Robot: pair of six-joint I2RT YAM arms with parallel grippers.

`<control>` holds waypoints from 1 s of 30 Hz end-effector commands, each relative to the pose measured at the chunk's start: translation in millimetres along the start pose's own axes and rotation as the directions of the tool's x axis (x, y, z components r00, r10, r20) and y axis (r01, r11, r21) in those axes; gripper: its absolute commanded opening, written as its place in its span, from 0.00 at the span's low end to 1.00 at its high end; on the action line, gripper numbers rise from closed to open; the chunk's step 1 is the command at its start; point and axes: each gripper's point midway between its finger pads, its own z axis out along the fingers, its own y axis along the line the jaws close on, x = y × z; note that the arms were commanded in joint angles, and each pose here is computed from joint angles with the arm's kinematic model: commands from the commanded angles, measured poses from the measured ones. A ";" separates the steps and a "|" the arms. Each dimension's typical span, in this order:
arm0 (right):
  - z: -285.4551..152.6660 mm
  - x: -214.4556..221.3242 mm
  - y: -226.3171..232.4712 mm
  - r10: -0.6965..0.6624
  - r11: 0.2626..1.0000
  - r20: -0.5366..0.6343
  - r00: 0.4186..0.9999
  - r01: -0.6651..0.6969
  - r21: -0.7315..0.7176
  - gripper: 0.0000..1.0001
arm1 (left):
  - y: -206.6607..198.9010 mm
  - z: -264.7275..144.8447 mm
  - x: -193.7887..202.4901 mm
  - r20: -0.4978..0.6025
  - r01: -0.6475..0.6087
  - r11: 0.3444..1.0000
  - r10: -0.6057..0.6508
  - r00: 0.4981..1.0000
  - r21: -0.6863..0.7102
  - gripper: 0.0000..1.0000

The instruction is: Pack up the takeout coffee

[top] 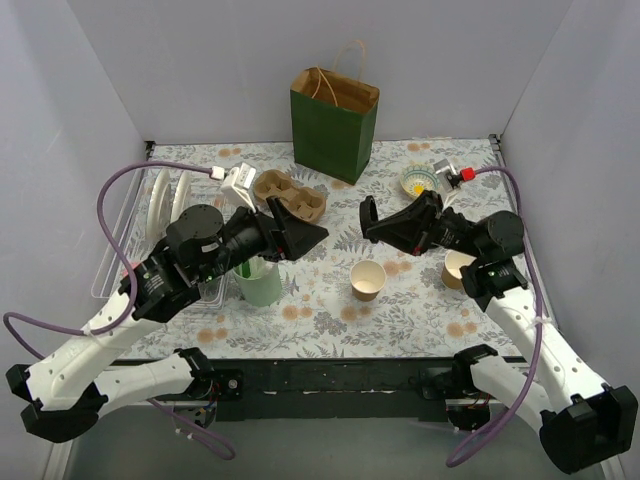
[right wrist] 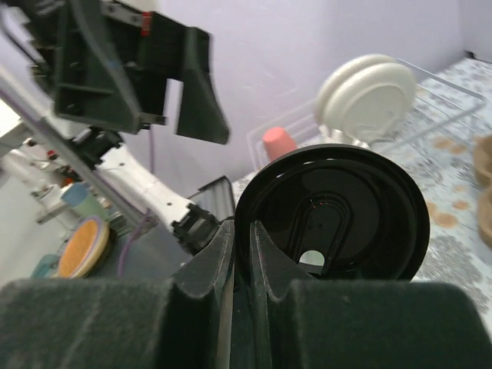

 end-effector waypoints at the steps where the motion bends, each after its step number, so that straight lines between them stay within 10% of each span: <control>1: -9.3 -19.7 63.3 -0.100 0.972 0.089 0.991 0.117 -0.203 0.15 | -38.3 21.1 3.8 -0.047 0.147 0.973 -0.140 0.989 0.176 0.71; 12: -37.8 -29.8 115.2 -0.213 0.897 0.322 0.922 0.315 -0.310 0.16 | -50.8 41.7 22.1 -0.157 0.448 0.857 -0.420 0.894 0.255 0.58; 30: -39.0 -21.7 105.7 -0.233 0.905 0.327 0.916 0.327 -0.273 0.15 | -70.0 51.4 49.2 -0.376 0.640 0.696 -0.525 0.763 0.326 0.49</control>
